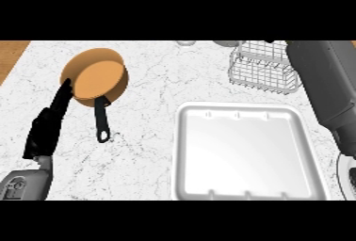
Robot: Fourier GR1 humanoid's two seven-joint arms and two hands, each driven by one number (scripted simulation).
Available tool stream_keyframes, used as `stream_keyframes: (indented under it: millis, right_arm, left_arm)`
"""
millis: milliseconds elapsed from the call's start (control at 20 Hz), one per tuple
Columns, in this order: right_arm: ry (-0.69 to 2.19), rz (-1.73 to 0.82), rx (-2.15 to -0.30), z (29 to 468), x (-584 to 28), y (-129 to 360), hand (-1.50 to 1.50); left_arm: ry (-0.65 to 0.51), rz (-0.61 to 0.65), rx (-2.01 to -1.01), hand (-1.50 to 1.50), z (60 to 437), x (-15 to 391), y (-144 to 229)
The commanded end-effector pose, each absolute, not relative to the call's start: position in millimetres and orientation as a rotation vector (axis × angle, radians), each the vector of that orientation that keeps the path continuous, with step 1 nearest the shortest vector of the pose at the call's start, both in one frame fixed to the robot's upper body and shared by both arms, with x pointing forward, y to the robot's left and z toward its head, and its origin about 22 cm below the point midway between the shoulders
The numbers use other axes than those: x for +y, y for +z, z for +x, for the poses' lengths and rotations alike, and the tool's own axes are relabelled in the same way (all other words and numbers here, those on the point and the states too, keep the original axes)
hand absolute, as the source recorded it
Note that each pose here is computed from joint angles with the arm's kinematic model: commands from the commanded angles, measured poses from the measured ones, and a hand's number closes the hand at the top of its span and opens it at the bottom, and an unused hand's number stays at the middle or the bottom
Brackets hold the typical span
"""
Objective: Pick the squash from the tray and place it in the tiered basket
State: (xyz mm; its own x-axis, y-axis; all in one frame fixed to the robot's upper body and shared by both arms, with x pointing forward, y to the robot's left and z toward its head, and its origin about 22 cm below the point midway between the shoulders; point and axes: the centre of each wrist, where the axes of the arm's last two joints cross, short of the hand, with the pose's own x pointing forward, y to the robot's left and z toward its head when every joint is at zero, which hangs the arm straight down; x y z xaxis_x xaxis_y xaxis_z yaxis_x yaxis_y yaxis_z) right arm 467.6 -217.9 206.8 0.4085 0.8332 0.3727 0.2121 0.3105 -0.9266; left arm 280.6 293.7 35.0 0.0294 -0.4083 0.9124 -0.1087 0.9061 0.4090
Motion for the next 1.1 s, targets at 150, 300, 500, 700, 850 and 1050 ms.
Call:
stream_keyframes:
  millis: [150, 300, 500, 700, 850, 1050]
  right_arm:
    - [0.383, -1.157, -1.214, 461, -240, 181, -1.50]
    - [0.298, -1.140, -1.298, 460, -235, 187, -1.50]
    - [0.194, -1.167, -1.393, 456, -233, 235, -1.50]
    - [0.121, -1.215, -1.390, 446, -248, 247, -1.50]
    - [0.025, -1.177, -1.342, 434, -270, 265, -1.50]
    - [-0.034, -1.087, -1.292, 404, -300, 249, -1.50]
  left_arm:
    - [-0.244, 0.428, -1.529, 0.00, 267, 287, 26]
    - [-0.240, 0.435, -1.540, 0.00, 280, 284, 34]
    - [-0.226, 0.444, -1.526, 0.00, 278, 287, 26]
    - [-0.227, 0.432, -1.528, 0.00, 272, 313, 27]
    - [-0.224, 0.437, -1.518, 0.00, 267, 313, 21]
    - [-0.207, 0.470, -1.518, 0.00, 267, 304, 29]
